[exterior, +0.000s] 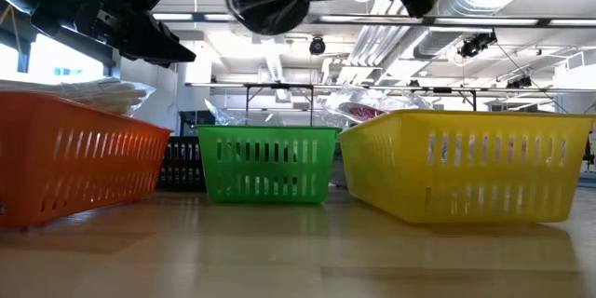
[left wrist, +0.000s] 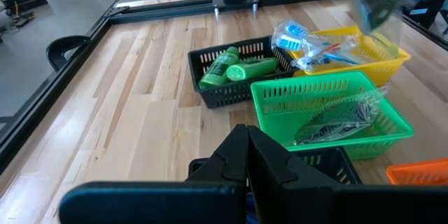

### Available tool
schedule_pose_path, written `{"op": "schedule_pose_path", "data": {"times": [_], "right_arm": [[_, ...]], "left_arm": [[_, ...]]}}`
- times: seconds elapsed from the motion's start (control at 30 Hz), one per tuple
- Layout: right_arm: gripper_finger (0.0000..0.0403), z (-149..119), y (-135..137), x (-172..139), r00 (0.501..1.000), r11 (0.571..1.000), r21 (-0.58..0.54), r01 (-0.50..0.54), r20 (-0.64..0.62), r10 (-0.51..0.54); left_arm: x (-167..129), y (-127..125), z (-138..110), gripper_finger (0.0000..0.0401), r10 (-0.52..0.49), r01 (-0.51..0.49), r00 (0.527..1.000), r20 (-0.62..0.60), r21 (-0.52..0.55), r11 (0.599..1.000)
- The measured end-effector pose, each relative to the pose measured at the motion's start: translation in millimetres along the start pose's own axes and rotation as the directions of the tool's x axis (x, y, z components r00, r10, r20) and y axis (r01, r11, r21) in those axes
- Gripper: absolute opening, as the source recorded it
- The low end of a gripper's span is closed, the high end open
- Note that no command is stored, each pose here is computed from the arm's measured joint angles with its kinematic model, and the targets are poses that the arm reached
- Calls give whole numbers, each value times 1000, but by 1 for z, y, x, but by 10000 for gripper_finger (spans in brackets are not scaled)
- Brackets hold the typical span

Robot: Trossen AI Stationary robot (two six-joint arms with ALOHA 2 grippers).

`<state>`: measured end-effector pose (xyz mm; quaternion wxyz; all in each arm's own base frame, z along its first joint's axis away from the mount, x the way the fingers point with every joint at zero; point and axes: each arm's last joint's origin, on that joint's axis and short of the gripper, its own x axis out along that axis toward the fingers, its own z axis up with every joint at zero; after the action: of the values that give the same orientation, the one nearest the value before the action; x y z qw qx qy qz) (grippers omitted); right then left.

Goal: Pick & Place Travel size toiletries
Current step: Put the black hairbrush into the green bin

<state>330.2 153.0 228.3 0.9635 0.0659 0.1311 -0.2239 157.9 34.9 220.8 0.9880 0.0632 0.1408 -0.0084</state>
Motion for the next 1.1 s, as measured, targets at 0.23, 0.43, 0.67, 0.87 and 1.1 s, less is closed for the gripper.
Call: {"op": "schedule_pose_path", "data": {"times": [0.23,0.43,0.67,0.87,1.1], "right_arm": [[4,-7,12,16,996,993,-89,83,-34,-87],[4,-12,20,24,992,987,-129,98,-62,-106],[4,-19,15,23,984,980,-158,122,-110,-140],[4,-30,13,28,977,976,-180,125,-151,-153],[4,-49,8,42,961,954,-250,168,-174,-215]], "left_arm": [[0,0,0,0,0,0,1000,-1,-1,1000],[0,0,0,0,0,0,1000,0,-1,1000],[0,0,0,0,0,0,1000,1,-1,1000],[0,0,0,0,0,0,1000,0,-1,1000],[0,0,0,0,0,0,1000,-1,-1,1000]]}}
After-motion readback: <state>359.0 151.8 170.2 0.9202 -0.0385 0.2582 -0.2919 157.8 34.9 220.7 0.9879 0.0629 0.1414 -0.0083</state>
